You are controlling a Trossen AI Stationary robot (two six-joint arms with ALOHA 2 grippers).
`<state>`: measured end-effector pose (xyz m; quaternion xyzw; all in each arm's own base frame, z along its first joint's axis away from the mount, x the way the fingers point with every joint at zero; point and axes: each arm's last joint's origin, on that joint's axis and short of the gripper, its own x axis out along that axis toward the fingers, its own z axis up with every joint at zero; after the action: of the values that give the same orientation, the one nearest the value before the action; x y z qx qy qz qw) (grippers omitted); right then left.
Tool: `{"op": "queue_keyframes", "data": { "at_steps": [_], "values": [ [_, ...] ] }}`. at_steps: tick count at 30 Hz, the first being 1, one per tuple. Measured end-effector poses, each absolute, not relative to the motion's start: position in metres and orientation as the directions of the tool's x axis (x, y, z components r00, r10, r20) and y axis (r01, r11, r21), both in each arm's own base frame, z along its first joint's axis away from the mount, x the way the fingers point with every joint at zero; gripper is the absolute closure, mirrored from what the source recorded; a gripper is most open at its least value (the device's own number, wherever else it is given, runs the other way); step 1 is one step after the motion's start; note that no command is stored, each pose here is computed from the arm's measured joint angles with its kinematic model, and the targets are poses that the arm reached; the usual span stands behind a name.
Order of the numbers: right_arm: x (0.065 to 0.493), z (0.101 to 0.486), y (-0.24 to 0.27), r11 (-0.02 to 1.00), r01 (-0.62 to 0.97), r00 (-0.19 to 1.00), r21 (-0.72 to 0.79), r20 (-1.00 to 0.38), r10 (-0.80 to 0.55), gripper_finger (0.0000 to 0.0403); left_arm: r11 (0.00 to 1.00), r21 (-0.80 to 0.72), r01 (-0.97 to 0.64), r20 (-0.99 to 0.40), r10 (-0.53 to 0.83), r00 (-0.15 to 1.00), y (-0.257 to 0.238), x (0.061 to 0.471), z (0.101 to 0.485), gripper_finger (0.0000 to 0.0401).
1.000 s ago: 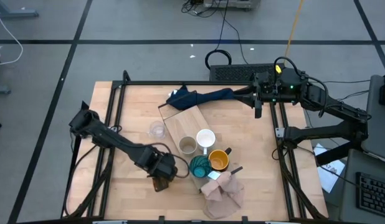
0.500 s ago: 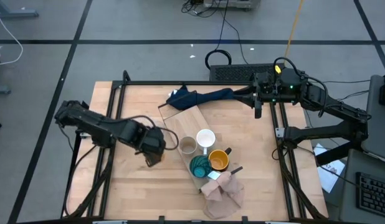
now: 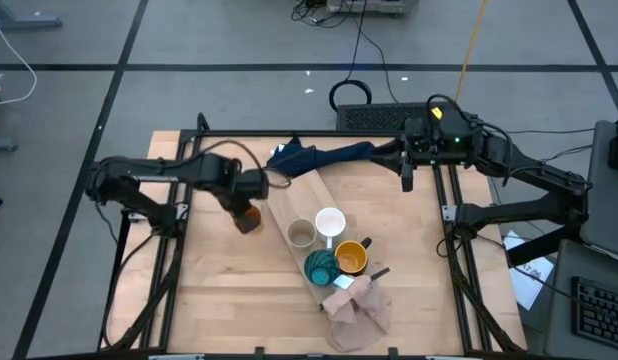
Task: Stack small to large cups/mugs on shelf
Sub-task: Put the yellow cup on the shelf
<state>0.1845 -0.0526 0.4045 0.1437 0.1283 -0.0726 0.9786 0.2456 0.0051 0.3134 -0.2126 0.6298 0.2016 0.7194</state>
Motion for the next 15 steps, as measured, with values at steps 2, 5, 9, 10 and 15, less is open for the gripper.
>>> {"op": "queue_keyframes", "data": {
  "at_steps": [2, 5, 9, 10, 15],
  "values": [
    [0.185, 0.403, -0.053, 0.949, 0.18, 0.954, 0.258, -0.281, -0.104, 0.0307, 0.819, -0.058, -0.571, -0.992, 0.018, 0.128, 0.015, 0.246, 0.313, 0.0391],
    [0.186, 0.402, -0.053, 0.953, 0.178, 0.951, 0.244, -0.291, -0.104, 0.0307, 0.807, -0.074, -0.586, -0.99, 0.012, 0.141, 0.029, 0.246, 0.314, 0.0384],
    [0.186, 0.401, -0.053, 0.953, 0.18, 0.948, 0.242, -0.301, -0.103, 0.0307, 0.802, -0.127, -0.583, -0.974, 0.009, 0.225, 0.046, 0.251, 0.315, 0.0395],
    [0.186, 0.401, -0.053, 0.953, 0.18, 0.948, 0.242, -0.301, -0.103, 0.0307, 0.799, -0.135, -0.587, -0.971, 0.012, 0.239, 0.05, 0.251, 0.316, 0.0395],
    [0.189, 0.388, -0.054, 0.942, 0.196, 0.938, 0.274, -0.333, -0.099, 0.0307, 0.763, -0.183, -0.62, -0.946, 0.034, 0.322, 0.069, 0.255, 0.319, 0.0384]
  ]
}}
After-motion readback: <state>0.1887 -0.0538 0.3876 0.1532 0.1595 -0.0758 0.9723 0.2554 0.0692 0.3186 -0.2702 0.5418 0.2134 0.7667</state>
